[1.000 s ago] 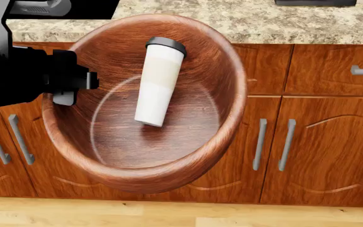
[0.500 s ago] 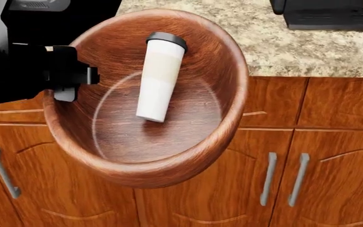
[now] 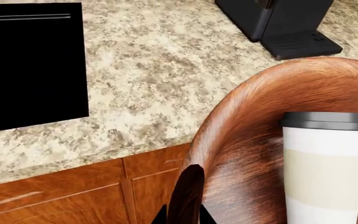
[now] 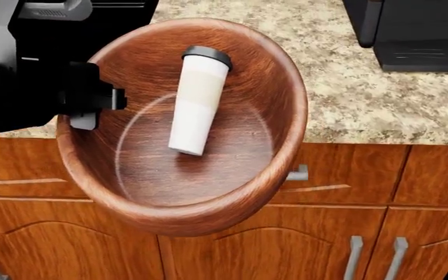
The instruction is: Place the cup inside the bowl on the dining table and move the bowl to any counter.
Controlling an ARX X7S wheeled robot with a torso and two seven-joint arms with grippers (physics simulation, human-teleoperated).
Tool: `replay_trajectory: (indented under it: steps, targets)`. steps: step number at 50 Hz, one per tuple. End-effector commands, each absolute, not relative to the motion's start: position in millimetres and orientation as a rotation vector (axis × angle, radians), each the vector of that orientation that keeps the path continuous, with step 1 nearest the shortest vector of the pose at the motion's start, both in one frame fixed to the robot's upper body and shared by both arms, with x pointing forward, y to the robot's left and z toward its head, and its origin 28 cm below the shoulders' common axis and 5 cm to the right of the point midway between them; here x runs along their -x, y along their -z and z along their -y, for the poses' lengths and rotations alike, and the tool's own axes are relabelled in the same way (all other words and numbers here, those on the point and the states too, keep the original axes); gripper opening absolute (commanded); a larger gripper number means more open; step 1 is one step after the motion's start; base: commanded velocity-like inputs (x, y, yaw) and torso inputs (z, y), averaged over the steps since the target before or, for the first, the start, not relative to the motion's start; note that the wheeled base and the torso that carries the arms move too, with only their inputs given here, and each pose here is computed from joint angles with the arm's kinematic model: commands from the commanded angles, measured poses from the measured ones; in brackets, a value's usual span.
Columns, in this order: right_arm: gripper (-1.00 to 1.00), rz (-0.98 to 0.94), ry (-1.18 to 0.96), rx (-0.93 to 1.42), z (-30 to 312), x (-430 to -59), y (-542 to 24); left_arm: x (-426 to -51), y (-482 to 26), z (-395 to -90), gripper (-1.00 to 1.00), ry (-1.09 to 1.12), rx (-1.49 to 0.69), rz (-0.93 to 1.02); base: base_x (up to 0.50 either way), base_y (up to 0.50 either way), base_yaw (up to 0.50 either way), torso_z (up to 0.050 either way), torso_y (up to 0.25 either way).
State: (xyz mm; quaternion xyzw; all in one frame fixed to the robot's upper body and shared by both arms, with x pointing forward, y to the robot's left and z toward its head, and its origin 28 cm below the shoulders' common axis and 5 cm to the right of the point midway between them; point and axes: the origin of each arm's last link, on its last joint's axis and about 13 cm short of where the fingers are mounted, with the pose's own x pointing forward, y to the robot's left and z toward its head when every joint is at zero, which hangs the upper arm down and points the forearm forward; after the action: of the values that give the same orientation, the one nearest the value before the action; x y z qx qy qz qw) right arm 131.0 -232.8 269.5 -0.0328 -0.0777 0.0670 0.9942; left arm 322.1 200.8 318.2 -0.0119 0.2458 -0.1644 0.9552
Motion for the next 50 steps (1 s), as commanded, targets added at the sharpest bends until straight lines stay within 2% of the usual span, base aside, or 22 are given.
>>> replay_trajectory:
  steps: [1, 16, 33, 50]
  targets:
    - [1.0, 0.137, -0.138, 0.066, 230.5, -130.0, -262.9, -325.1, -322.3, -204.5, -1.0, 0.321, 0.044, -0.476, 0.46, 0.3, 0.0, 0.0, 0.0]
    - [1.0, 0.14, -0.131, 0.06, 231.3, -129.8, -261.8, -325.4, -321.4, -203.0, -1.0, 0.324, 0.049, -0.477, 0.5, 0.17, 0.0, 0.0, 0.002]
    - [1.0, 0.141, -0.128, 0.056, 231.4, -127.7, -261.4, -326.3, -315.6, -202.5, -1.0, 0.325, 0.051, -0.489, 0.5, -0.15, 0.0, 0.0, 0.002]
    - [1.0, 0.126, -0.122, 0.04, 231.7, -119.1, -249.8, -326.4, -300.5, -192.5, -1.0, 0.344, 0.059, -0.515, 0.5, -0.02, 0.0, 0.0, 0.002]
